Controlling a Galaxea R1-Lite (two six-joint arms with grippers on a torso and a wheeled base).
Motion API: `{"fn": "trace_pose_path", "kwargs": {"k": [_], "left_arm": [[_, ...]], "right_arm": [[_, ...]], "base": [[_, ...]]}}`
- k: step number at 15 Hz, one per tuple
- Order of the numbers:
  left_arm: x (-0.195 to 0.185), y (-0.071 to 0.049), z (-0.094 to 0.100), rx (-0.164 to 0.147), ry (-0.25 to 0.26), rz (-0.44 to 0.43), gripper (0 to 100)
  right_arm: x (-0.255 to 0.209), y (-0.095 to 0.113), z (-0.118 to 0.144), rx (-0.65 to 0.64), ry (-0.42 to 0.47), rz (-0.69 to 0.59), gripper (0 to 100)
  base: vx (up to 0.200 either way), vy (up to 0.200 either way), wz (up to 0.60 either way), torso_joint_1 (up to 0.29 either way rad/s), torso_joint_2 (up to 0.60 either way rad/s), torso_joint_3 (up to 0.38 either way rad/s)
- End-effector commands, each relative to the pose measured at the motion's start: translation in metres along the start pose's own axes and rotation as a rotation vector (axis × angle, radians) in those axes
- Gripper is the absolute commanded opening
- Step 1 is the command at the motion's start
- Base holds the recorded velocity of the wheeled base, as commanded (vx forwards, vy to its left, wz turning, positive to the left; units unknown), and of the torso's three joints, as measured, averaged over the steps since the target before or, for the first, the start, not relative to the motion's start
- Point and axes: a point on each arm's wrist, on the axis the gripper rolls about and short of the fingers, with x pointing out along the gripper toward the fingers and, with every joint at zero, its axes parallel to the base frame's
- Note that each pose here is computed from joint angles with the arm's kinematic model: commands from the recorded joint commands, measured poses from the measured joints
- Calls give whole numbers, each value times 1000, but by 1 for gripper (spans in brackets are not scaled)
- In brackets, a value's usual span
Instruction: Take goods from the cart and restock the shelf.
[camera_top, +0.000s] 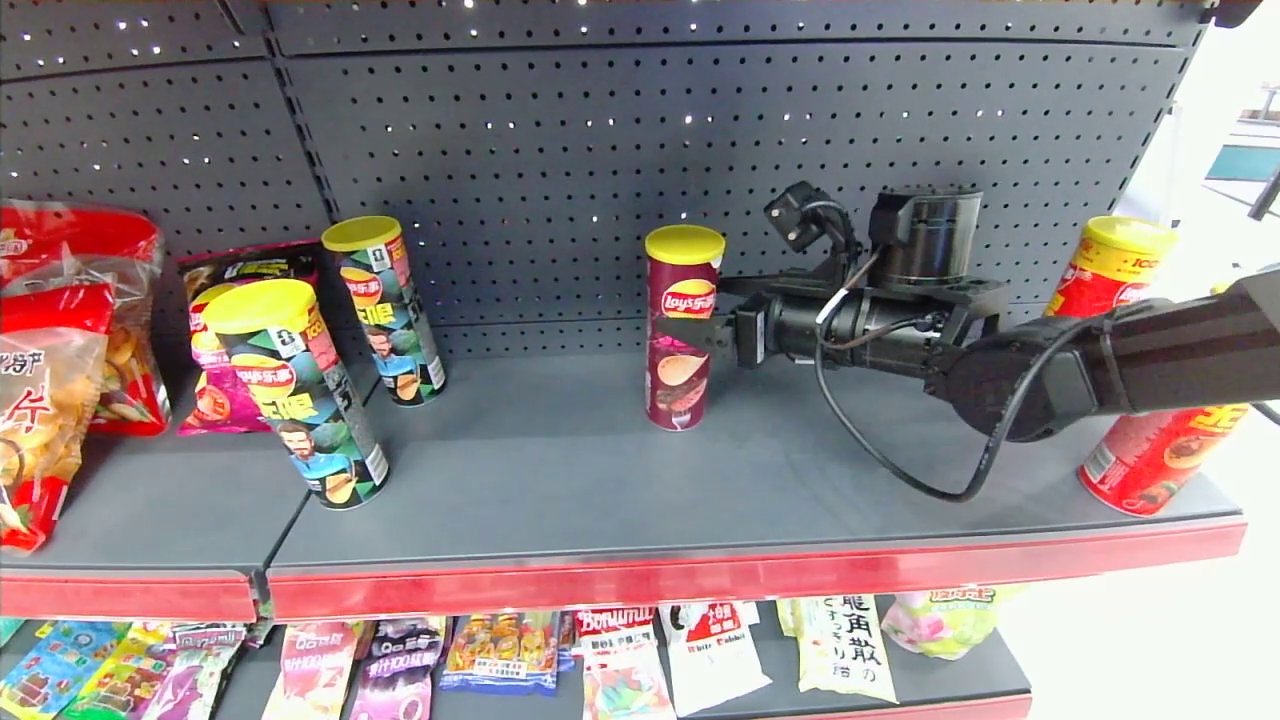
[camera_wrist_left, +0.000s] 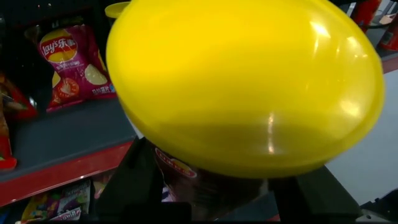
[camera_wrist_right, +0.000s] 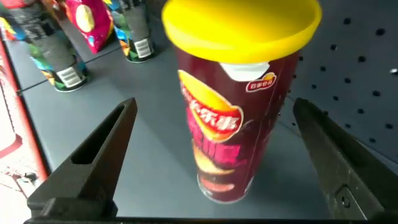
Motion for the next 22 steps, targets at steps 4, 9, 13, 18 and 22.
{"fn": "trace_pose_path", "kwargs": {"k": [4, 9, 13, 18, 22], "left_arm": [[0, 0, 1, 0, 0, -1, 0], [1, 0, 1, -2, 8, -2, 0], [2, 0, 0, -2, 9, -2, 0], [1, 0, 0, -2, 8, -2, 0], [1, 0, 0, -2, 6, -2, 0]], "right_arm": [[17, -12, -4, -4, -12, -10, 100], [26, -14, -5, -9, -19, -4, 100], [34, -17, -3, -17, -39, -9, 0], [40, -13, -2, -19, -42, 1, 0], [12, 11, 28, -38, -81, -15, 0]], "base": [[0, 0, 0, 0, 0, 0], [0, 0, 0, 0, 0, 0], [0, 0, 0, 0, 0, 0], [0, 0, 0, 0, 0, 0], [0, 0, 0, 0, 0, 0]]}}
